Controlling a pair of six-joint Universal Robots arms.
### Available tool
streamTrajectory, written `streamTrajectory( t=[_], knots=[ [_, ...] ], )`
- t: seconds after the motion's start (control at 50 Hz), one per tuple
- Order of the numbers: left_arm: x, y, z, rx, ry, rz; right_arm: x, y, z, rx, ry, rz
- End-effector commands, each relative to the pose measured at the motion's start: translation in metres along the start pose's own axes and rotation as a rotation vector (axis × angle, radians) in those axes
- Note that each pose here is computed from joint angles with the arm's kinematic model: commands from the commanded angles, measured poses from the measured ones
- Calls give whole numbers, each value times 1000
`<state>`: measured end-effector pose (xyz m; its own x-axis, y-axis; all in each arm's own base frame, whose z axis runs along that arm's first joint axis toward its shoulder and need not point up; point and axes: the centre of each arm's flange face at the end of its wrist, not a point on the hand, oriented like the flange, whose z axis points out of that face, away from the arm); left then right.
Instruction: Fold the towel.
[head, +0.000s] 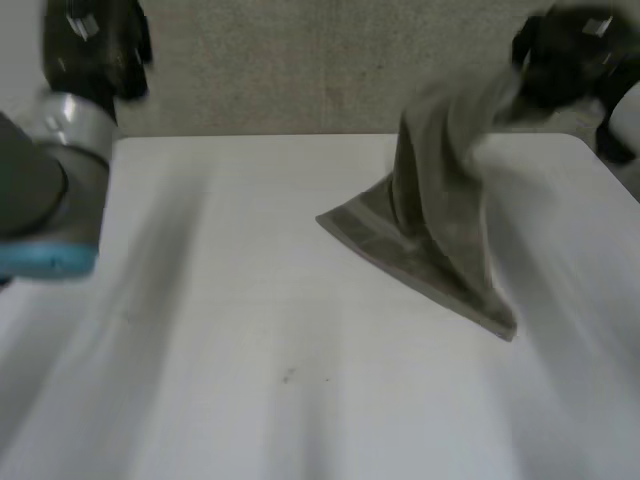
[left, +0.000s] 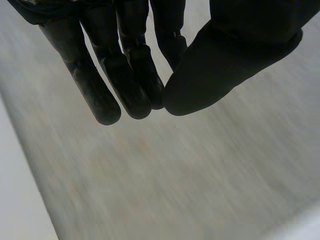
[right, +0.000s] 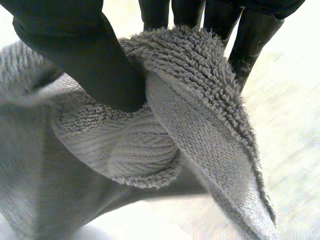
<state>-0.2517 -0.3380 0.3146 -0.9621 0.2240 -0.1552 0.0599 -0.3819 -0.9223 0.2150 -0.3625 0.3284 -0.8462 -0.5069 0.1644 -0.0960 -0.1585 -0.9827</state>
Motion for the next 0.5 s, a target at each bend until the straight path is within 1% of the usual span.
streamTrajectory(
  t=[0.02,0.04,0.08,0.1,0.14,0.16,0.18,0.2,0.24,0.26,0.3,0.32,0.34,0.36,0.38,0.4,0.42,0.46,0.48,0.5],
  knots=[
    [37,69,-66,-296,165,-13,-44,36,-22,-194,-128,-58],
    [38,69,-66,-296,165,-13,-44,36,-22,-194,-128,-58],
    [58,82,-84,-358,225,-35,-46,33,-26,-200,-104,-62],
    [58,83,-84,-358,226,-35,-46,33,-26,-200,-104,-62],
    [79,83,-99,-387,277,-100,-42,21,-30,-181,-40,-82],
    [79,83,-99,-387,277,-100,-42,20,-30,-181,-39,-82],
    [87,80,-104,-393,293,-145,-43,14,-31,-169,-15,-91],
    [87,80,-104,-393,293,-145,-46,8,-33,-158,-2,-97],
    [97,75,-111,-411,308,-249,-51,4,-34,-149,5,-101],
    [97,75,-111,-411,308,-250,-51,4,-34,-149,5,-101],
    [101,68,-115,-439,303,-356,-62,-7,-36,-120,8,-112],
    [101,68,-115,-439,303,-357,-62,-7,-36,-120,8,-112],
    [102,66,-115,-458,292,-413,-68,-14,-38,-98,10,-116],
    [102,66,-115,-458,292,-414,-74,-25,-41,-66,17,-123],
    [104,63,-116,-477,286,-471,-74,-25,-41,-65,17,-123],
    [107,61,-117,-502,282,-529,-81,-36,-44,-28,22,-127],
    [107,61,-117,-503,282,-529,-81,-36,-44,-28,22,-127],
    [115,52,-122,-559,281,-632,-94,-59,-51,50,39,-134],
    [115,52,-122,-559,281,-633,-94,-59,-51,50,39,-134],
    [118,50,-124,-585,277,-674,-101,-70,-54,85,46,-132]
  ],
)
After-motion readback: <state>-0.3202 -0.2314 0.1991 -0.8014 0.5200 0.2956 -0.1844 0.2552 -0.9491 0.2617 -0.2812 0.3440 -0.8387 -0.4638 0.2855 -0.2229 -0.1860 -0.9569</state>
